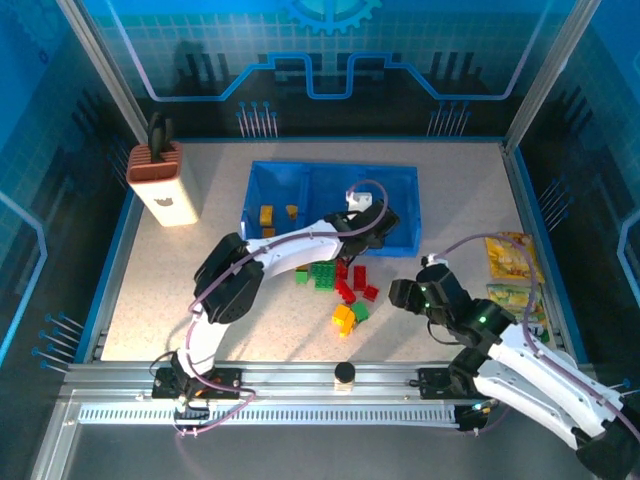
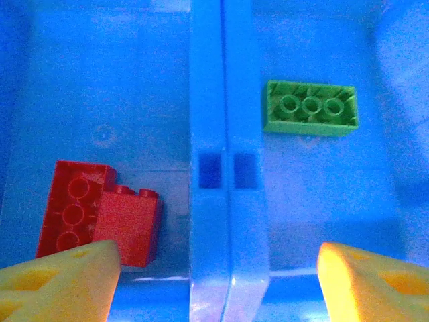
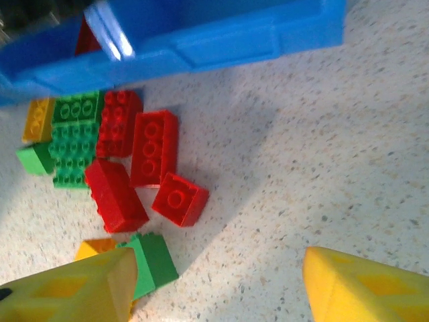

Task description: Sort the legos into containers by color

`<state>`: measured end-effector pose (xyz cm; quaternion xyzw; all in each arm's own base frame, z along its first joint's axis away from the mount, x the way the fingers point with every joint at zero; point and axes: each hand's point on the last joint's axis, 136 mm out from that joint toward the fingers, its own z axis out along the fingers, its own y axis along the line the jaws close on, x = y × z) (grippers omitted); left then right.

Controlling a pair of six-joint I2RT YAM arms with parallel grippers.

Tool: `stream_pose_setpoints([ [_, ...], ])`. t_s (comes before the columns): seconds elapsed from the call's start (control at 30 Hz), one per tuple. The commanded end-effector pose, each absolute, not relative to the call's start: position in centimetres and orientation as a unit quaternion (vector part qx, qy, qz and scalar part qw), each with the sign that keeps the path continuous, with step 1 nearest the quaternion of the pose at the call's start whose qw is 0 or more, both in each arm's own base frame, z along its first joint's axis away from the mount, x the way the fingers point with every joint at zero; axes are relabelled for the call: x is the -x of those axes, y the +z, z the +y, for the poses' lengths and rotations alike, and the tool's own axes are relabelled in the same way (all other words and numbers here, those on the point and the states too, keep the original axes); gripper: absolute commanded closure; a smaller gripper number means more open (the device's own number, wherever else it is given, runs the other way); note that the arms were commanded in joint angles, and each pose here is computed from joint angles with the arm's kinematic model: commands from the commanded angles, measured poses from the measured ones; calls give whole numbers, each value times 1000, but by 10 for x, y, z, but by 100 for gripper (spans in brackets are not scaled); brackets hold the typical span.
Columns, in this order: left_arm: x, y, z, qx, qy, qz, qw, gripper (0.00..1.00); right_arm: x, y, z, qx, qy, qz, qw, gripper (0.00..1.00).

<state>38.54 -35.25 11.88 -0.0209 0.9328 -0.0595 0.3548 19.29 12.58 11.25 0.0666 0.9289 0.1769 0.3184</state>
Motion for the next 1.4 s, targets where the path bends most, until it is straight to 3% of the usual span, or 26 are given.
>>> stream_pose_setpoints([
  [0.0,-377,185,-349,14,-122,908,400,21,-198,123,145,-17,179,926,331,36],
  [0.17,-356,200,-314,12,-137,903,408,21,-197,105,170,33,154,944,290,35],
  [0.43,-312,133,-207,80,-116,924,355,27,-204,79,206,73,133,957,247,35],
  [0.6,-282,105,-168,100,-108,929,339,28,-207,65,211,78,108,965,225,36],
  [0.9,-265,99,-149,117,-119,926,339,29,-198,52,226,94,105,972,189,37],
  [1.37,-263,92,-143,121,-118,927,336,29,-184,28,206,69,62,982,164,45],
])
